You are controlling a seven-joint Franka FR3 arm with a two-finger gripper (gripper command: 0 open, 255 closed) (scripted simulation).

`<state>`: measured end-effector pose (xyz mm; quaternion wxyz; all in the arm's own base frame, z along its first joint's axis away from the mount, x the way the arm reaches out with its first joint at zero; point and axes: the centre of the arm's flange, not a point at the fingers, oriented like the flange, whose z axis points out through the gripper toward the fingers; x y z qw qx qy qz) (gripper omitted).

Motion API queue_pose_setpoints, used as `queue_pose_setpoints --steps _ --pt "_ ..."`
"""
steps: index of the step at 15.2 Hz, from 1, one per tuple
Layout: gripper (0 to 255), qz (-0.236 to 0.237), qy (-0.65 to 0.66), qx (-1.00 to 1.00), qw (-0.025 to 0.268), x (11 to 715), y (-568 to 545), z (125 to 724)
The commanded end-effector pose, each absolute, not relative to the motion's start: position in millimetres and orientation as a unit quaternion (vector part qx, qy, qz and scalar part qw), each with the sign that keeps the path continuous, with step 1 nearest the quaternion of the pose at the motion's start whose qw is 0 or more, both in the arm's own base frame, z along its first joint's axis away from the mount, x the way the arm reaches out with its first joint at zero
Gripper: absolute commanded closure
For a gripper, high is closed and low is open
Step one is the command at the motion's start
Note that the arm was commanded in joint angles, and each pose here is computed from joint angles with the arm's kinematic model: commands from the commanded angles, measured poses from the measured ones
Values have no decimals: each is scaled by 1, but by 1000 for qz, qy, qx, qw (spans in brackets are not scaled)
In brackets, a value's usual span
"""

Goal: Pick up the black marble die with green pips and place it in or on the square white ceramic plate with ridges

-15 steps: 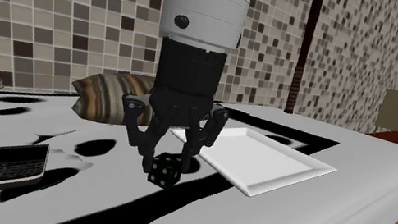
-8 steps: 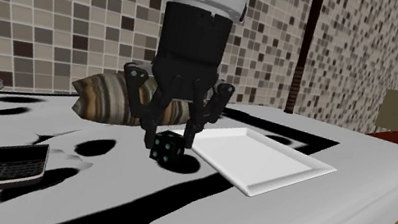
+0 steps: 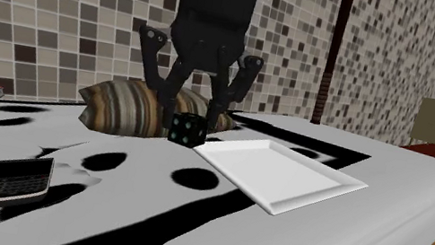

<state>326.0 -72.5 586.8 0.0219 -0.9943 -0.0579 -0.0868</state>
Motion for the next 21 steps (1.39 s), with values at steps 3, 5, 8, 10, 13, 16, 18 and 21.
queue_pose_setpoints --steps 3,5,8,10,13,16,18,21 --pt "255 -87 -58 -994 22 337 -97 594" --pt "255 -87 -58 -994 22 348 -121 595" --pt "255 -87 -58 -994 22 364 -157 597" --pt "255 -87 -58 -994 22 375 -181 597" --pt "255 -87 -58 -994 22 392 -216 599" --pt "255 -87 -58 -994 22 409 -252 600" --pt "255 -87 -58 -994 22 417 -270 596" --pt "255 -87 -58 -994 22 417 -270 580"
